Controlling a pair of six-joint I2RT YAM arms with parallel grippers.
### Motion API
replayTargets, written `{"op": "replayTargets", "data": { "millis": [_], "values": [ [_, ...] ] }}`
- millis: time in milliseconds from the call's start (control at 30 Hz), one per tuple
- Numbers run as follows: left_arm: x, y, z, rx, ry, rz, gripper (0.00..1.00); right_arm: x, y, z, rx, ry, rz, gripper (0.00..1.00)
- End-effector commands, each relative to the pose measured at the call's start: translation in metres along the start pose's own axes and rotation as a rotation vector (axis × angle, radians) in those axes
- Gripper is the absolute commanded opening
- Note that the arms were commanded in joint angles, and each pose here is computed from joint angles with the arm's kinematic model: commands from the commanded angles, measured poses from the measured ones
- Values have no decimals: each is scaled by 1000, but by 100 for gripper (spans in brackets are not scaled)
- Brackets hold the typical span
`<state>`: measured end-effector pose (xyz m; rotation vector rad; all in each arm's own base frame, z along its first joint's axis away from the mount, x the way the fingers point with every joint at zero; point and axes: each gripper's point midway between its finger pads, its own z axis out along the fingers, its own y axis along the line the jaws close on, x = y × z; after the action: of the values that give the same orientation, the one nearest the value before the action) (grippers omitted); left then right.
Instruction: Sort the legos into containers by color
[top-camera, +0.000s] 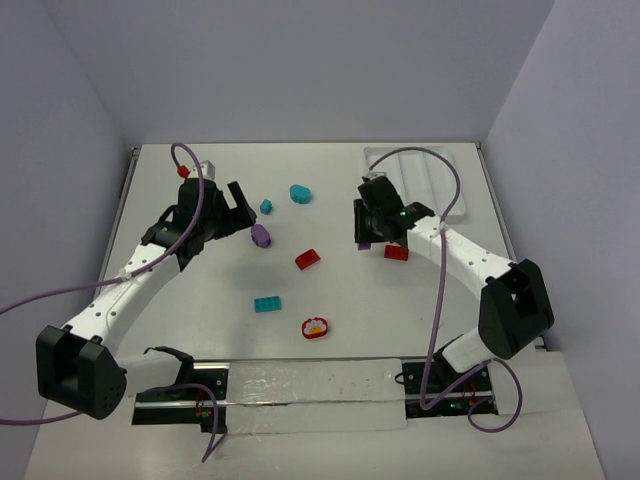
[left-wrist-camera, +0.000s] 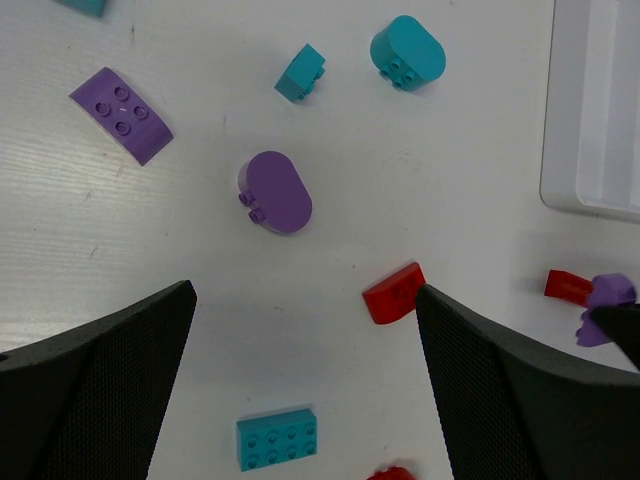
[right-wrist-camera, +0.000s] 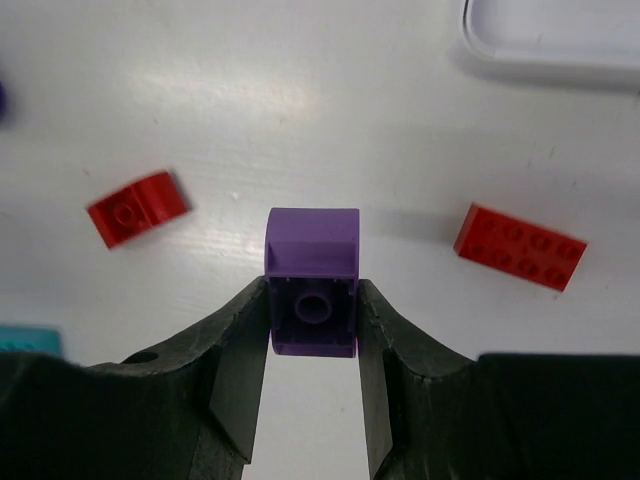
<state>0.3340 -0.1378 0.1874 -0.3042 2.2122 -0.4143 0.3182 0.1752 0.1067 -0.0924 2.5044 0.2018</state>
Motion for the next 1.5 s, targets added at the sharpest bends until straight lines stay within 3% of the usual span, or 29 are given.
{"op": "replayTargets", "data": {
  "millis": [0, 200, 600, 1467],
  "values": [
    [-19, -5, -12, -4, -48, 12, 99, -61, -15, -22, 37, -146, 106, 11],
    [-16, 0, -14, -24, -35, 21, 99, -88, -36, -19, 39, -197, 214, 11],
    [-7, -5, -13, 0, 9, 8, 99, -99, -95, -13, 129, -242, 376, 12],
    [-2, 2, -13, -32, 19, -18, 99, -109, -120, -7, 167, -242, 412, 12]
  ]
}}
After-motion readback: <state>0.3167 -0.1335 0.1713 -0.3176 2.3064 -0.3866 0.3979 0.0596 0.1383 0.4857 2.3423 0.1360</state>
